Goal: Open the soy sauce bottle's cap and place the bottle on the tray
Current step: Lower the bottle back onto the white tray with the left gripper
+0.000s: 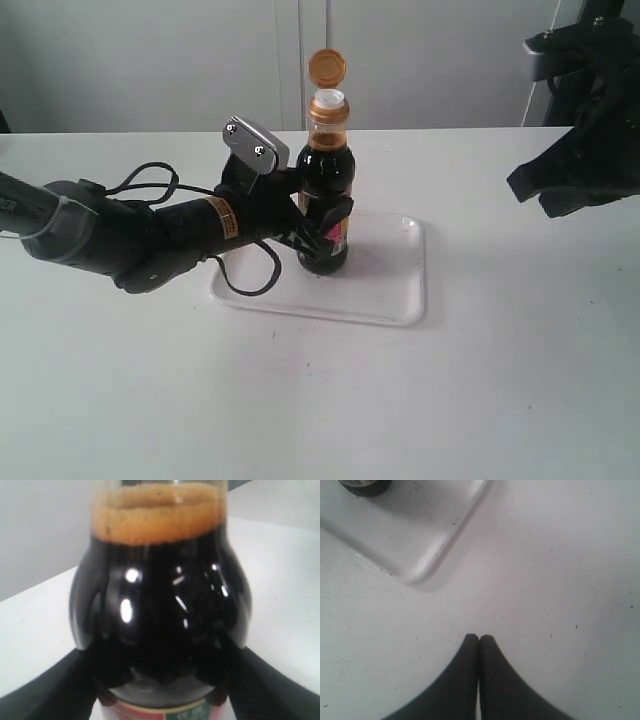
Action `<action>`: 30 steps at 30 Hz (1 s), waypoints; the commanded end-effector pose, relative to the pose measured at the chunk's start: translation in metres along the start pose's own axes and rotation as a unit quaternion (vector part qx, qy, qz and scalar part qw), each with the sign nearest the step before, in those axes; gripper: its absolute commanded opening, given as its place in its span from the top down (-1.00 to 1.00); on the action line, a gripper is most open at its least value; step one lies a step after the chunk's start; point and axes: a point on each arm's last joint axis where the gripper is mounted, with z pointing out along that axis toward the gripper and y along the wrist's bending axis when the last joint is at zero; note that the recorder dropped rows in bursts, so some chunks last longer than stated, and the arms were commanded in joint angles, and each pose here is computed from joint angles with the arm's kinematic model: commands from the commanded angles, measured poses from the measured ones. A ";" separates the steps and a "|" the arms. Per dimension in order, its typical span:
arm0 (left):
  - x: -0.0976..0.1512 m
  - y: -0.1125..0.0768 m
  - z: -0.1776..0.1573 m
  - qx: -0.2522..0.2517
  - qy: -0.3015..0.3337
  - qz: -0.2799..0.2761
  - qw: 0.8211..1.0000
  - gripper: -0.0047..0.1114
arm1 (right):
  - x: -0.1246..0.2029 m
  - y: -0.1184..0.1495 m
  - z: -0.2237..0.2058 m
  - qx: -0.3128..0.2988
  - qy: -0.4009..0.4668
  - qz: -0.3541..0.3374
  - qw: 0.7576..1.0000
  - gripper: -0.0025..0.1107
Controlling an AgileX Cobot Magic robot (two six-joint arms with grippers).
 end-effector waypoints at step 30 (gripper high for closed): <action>-0.034 -0.004 -0.004 0.026 -0.111 -0.006 0.993 -0.48 | -0.001 -0.001 -0.005 0.001 -0.008 0.004 1.000 0.96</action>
